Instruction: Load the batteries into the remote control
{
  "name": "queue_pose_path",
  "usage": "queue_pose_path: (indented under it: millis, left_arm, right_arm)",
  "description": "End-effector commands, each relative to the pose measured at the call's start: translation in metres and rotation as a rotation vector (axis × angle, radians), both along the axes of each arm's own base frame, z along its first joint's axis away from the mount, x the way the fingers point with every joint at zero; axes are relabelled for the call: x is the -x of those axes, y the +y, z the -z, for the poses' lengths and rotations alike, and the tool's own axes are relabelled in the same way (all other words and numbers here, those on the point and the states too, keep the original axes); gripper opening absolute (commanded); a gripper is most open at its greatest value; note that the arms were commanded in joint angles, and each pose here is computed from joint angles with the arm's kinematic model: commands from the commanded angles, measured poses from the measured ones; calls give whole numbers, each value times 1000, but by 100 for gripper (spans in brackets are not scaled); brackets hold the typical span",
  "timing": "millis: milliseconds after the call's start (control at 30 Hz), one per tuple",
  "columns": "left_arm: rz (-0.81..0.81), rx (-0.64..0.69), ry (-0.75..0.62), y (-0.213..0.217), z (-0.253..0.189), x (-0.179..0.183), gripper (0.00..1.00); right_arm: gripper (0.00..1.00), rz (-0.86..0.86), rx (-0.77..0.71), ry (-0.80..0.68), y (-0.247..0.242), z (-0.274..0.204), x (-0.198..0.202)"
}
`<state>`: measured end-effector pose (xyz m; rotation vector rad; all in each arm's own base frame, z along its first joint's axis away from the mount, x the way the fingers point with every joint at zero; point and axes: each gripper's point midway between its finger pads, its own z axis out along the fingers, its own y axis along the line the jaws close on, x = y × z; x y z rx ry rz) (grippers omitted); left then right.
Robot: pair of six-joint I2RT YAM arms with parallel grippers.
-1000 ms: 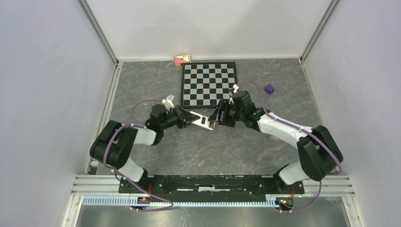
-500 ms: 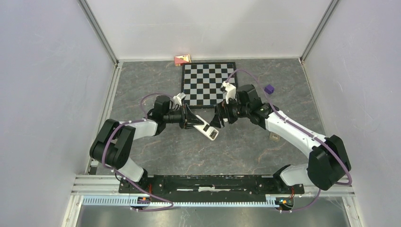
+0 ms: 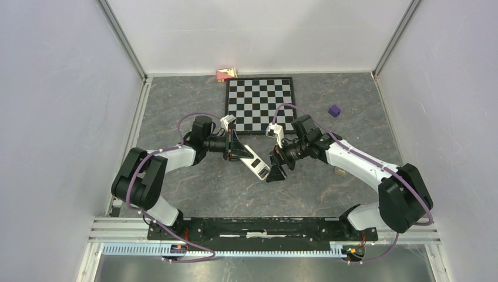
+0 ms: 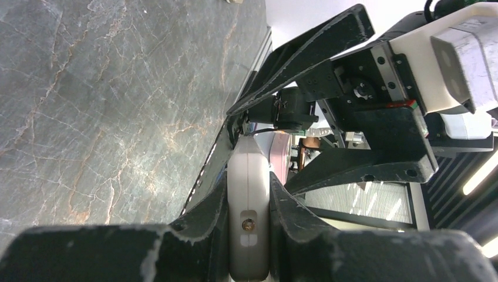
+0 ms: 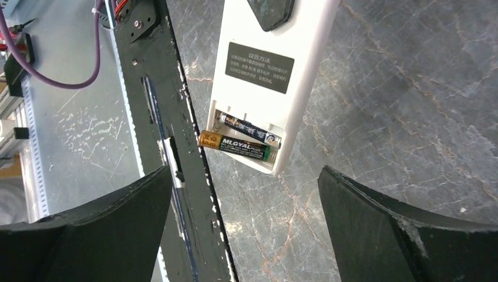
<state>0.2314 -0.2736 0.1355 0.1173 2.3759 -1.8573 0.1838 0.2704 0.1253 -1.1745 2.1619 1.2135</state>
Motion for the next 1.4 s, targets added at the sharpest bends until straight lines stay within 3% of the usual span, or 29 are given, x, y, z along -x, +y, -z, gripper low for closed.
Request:
queue_pose_path:
  millis: [0, 467, 800, 1367]
  left_arm:
    - [51, 42, -81, -2, -18, 0, 2]
    - [45, 32, -62, -2, -13, 2, 2]
    - [51, 28, -58, 0, -8, 5, 2]
    - [48, 25, -51, -1, -7, 6, 2]
  right_arm:
    - [98, -56, -43, -2, 9, 1, 4]
    - [98, 33, -82, 87, 29, 7, 1]
    - [98, -2, -119, 104, 32, 1, 7]
    - [55, 5, -99, 137, 34, 9, 5]
